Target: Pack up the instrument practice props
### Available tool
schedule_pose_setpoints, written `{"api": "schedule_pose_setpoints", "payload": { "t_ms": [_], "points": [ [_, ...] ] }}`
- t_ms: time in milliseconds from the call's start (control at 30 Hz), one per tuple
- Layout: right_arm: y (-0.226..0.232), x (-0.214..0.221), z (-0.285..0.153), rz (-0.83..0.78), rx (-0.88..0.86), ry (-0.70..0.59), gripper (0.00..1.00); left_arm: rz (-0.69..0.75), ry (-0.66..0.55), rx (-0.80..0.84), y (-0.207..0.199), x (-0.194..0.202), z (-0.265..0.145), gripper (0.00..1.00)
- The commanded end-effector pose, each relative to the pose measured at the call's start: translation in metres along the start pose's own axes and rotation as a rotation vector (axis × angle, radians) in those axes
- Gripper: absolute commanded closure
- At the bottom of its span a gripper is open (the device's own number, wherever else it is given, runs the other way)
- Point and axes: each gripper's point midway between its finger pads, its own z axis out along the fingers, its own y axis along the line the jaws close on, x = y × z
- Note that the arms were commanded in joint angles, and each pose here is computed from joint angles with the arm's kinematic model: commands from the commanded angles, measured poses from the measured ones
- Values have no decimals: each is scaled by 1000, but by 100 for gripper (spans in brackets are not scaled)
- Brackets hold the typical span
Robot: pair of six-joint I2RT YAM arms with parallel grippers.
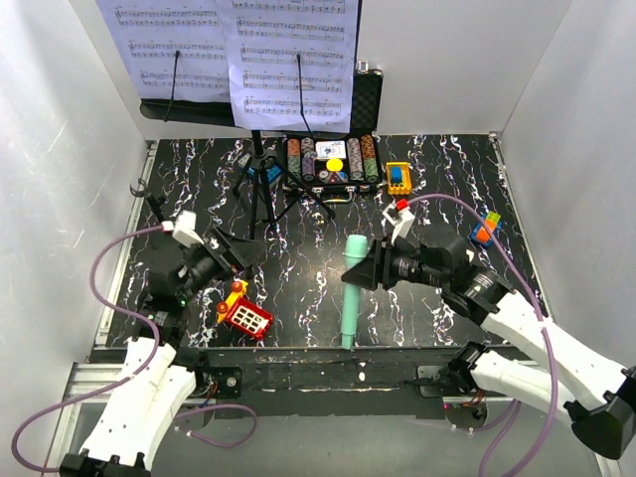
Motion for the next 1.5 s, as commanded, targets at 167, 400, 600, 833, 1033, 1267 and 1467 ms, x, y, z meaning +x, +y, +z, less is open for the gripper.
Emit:
{"api": "schedule_pose_setpoints", "payload": {
  "t_ms": [167, 400, 600, 833, 1033, 1267, 1467],
  "points": [
    [65, -40, 14, 86, -357, 22, 99, -204, 126, 492, -77, 42, -4, 2],
    [58, -46, 40, 142, -325, 77, 99, -208, 397, 629, -98, 82, -1, 2],
    [60, -57, 52, 185, -326, 57, 99, 8, 446, 640, -119, 119, -7, 2],
    [69, -55, 63, 184, -324, 73, 99, 33, 474, 718, -120, 132, -12, 2],
    [82, -55, 66, 182, -352, 90, 99, 41, 484, 709, -111, 141, -9, 31],
    [83, -52, 62, 168, -354, 95, 99, 48, 410, 701, -111, 131, -11, 78],
    [73, -45, 55, 162, -293, 102, 44, 55, 421, 637, -105, 131, -5, 100]
  ]
}}
